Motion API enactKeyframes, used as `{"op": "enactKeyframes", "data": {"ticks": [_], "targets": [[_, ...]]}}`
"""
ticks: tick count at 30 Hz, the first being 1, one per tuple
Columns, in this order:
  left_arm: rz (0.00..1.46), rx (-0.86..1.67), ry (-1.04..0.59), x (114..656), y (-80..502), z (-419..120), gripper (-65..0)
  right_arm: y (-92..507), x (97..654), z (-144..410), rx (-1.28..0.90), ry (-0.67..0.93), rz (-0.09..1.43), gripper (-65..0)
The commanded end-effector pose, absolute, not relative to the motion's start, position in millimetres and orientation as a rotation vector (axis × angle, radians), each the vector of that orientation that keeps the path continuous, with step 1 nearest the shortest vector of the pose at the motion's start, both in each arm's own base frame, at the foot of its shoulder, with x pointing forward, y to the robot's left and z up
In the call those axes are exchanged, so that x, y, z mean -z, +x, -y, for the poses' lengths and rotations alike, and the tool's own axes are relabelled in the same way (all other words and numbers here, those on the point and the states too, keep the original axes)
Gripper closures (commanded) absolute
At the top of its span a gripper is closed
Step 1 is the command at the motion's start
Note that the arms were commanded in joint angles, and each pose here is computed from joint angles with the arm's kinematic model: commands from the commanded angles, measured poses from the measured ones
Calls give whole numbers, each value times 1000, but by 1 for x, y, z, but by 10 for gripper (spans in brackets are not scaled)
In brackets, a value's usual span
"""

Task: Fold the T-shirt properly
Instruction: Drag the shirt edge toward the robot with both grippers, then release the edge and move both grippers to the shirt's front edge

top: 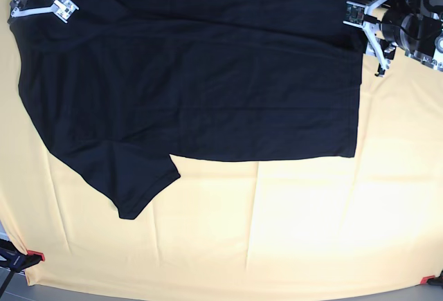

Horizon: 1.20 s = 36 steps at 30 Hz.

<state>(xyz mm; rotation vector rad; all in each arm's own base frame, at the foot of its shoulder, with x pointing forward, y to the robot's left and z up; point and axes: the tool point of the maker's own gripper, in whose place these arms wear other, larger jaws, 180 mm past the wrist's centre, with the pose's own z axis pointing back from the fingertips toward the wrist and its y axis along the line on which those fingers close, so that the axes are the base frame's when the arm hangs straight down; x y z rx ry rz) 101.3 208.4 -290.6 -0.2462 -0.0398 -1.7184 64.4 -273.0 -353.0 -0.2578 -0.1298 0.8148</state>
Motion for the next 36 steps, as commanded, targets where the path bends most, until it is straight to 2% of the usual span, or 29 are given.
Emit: {"op": "enactKeyframes", "data": {"ticks": [1,5,15,17,18,19,20,21,24,28,31,36], "targets": [[38,1728,-217,285,106,-213,-345,72,344,269,-837,-270,160,-422],[38,1731,-211,285,106,-214,-345,73,333,263,-855,-302,192,-422],[39,1737,-198,286,108,-215,-344,71,314,304,-850,-583,184,-420],[39,1758,-155,287,113,-220,-305,79,307,309,-842,-642,219,-399],[38,1774,-123,287,116,-223,-225,84,304,310,-850,-668,243,-350],[40,1793,-86,288,121,-226,-92,90,299,313,-852,-701,268,-255],[50,1808,-39,288,127,-228,0,96,293,316,-842,-744,293,-129],[93,1773,29,287,140,-229,0,102,286,320,-827,-792,322,0],[233,1713,194,282,174,-230,0,124,261,323,-794,-917,477,0],[423,1646,369,268,212,-225,0,146,246,317,-786,-963,598,0],[531,1588,484,256,235,-226,0,165,240,313,-761,-949,661,0],[762,1417,677,238,282,-230,0,204,231,292,-705,-825,824,0]]}}
